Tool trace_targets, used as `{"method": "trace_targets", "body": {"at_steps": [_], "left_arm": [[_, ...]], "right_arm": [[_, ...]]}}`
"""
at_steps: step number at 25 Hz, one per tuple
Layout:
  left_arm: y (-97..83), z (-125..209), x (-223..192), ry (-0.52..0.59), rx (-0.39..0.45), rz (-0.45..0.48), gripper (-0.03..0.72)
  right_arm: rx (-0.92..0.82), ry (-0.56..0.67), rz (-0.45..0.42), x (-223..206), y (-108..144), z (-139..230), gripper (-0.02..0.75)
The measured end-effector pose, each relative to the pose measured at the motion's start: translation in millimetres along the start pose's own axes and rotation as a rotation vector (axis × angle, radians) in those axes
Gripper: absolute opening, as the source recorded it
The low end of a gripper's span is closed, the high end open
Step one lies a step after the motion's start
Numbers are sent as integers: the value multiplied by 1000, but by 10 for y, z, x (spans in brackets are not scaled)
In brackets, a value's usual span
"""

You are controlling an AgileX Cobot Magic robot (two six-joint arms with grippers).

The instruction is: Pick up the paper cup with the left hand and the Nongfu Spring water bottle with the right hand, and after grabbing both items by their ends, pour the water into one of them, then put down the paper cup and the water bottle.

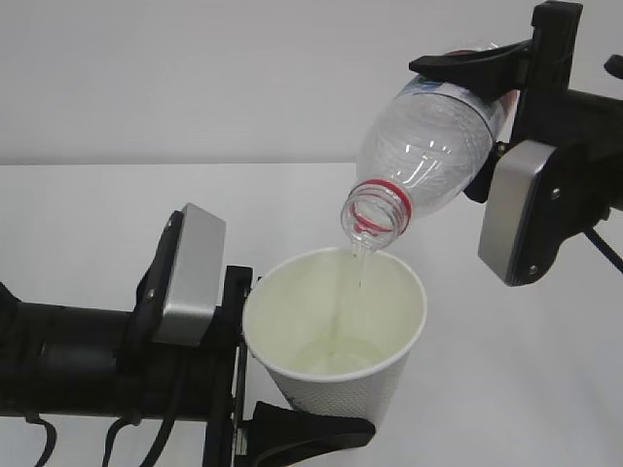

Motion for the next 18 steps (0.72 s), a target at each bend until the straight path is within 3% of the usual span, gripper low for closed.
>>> {"method": "trace_targets", "body": {"at_steps": [18], "left_arm": [[-49, 31, 1, 18, 0, 29, 549]], "right_arm": [[2, -7, 14, -1, -28, -11, 448]]}}
Point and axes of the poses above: a point on each arm's last joint axis where the gripper is mounted, x pointing back along that axis away from the gripper, y along the wrist's bending axis when the last joint is at zero, z = x × y, the point moved 8 cm from there along -x, pointing out along that axis toward the gripper, and after that the axes turned 6 degrees about x, right-handed, at the moved point
